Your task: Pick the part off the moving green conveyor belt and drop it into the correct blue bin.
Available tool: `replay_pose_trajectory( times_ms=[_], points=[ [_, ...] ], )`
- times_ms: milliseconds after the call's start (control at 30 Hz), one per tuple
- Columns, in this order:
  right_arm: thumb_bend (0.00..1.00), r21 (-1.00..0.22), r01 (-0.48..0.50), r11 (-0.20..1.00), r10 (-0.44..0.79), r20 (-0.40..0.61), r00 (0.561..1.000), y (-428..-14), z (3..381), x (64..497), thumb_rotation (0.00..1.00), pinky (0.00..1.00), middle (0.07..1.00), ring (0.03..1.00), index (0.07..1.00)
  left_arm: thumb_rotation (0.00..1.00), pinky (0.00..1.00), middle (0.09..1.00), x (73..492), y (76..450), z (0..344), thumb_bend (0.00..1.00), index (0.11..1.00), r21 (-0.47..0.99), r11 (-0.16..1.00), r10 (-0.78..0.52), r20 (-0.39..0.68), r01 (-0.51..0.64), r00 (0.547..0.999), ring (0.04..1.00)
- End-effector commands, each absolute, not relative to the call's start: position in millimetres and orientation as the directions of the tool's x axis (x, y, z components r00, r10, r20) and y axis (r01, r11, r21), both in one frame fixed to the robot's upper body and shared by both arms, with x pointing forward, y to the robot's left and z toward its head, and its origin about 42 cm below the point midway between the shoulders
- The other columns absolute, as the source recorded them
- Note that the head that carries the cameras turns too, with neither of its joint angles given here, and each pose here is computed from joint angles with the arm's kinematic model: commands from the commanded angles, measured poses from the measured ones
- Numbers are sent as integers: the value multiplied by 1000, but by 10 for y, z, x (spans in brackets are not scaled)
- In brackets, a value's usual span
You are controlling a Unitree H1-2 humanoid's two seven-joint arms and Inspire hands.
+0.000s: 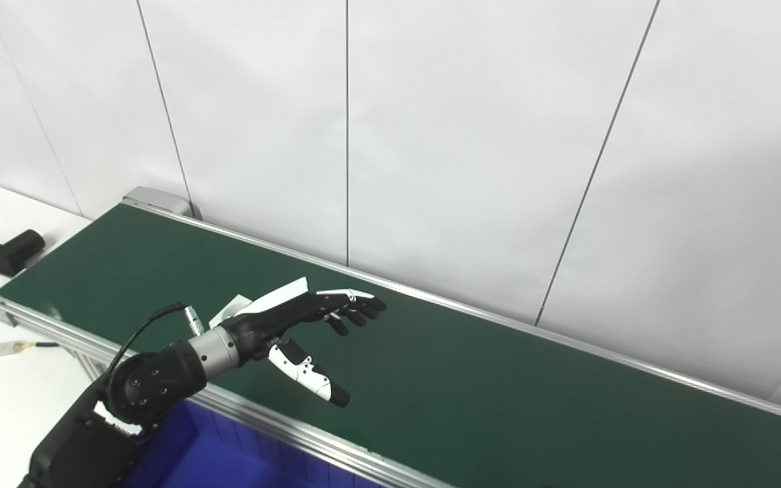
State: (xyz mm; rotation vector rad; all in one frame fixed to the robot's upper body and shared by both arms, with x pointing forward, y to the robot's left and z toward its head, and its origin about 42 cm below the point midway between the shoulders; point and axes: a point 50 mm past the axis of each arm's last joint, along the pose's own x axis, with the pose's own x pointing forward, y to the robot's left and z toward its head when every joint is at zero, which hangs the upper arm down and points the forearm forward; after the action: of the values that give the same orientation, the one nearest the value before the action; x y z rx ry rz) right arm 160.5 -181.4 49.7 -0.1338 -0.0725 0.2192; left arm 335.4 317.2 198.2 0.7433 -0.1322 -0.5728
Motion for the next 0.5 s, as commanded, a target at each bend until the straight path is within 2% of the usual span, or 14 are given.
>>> replay_pose_trajectory(
  times_ms=[0,233,367,467],
  points=[
    [701,-137,-210,968,228,130,965,-1802,586,1647,537,744,837,805,867,297,730,845,3465,3233,2218,858,856,735,553,-557,-25,393,830,808],
    [716,-136,-210,968,227,125,966,-1808,581,1658,543,746,834,803,864,287,733,855,3633,3317,2220,862,857,800,478,-536,-60,362,842,817],
    [705,-133,-210,969,227,126,966,-1811,573,1667,536,753,837,807,868,243,721,881,3711,3380,2186,869,859,826,445,-515,-81,347,853,838],
    [705,-136,-207,969,224,123,967,-1812,578,1672,536,748,836,804,869,263,721,887,3761,3422,2141,877,865,839,424,-499,-97,340,861,854]
  ],
)
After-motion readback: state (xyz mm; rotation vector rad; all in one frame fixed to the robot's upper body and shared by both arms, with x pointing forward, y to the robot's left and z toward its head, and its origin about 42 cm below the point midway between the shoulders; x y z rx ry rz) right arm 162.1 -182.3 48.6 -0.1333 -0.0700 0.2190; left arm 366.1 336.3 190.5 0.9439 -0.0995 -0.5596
